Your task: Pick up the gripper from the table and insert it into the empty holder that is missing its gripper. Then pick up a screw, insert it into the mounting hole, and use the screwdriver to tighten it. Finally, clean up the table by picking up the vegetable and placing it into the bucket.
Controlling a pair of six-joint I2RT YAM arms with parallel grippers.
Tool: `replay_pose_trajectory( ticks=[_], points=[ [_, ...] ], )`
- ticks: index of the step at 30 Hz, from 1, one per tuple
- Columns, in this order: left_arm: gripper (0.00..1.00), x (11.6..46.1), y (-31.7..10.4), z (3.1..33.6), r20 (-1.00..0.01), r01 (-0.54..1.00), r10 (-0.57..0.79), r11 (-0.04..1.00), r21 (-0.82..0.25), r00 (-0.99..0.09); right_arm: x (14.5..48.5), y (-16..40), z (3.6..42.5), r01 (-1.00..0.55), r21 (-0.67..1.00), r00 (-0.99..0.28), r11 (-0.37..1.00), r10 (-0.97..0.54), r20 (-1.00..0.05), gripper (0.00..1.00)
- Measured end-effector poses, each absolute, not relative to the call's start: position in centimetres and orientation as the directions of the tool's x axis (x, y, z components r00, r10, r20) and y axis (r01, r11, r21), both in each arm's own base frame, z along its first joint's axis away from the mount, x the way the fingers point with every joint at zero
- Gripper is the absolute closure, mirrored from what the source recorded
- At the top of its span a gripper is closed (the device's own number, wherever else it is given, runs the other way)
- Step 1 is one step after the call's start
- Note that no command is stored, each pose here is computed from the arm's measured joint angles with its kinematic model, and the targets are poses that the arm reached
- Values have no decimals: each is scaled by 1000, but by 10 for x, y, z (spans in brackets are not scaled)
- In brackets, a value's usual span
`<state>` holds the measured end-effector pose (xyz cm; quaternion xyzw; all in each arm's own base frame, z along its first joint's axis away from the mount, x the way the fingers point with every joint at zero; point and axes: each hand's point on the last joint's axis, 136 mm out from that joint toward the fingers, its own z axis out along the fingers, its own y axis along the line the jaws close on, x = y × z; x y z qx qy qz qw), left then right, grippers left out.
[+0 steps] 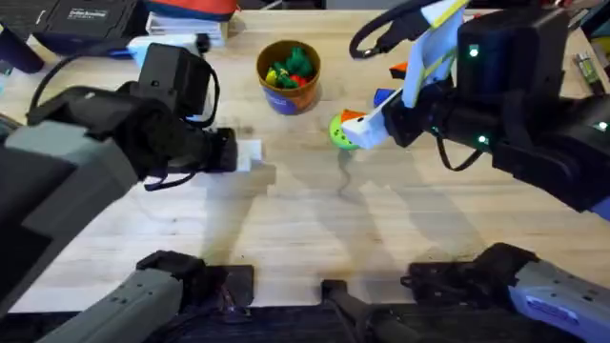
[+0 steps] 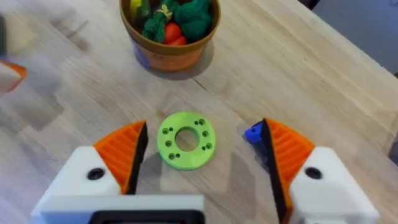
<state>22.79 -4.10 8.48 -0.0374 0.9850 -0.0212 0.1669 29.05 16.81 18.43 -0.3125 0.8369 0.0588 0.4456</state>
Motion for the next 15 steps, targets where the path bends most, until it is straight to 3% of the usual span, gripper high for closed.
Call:
replay_pose_trajectory(
  ticks=[7, 12, 15],
  points=[
    [15, 237, -3, 91, -325, -519, -529, 846, -126, -784, 290, 168, 184, -576, -180, -408, 798, -471, -782, 7],
    [15, 239, 20, 83, -301, -672, -676, 728, -135, -672, 291, 168, 184, -576, -180, -408, 798, -471, -782, 7],
    [14, 244, 36, 57, -225, -757, -757, 645, -109, -613, 290, 168, 184, -576, -180, -408, 798, -471, -782, 7]
  ],
)
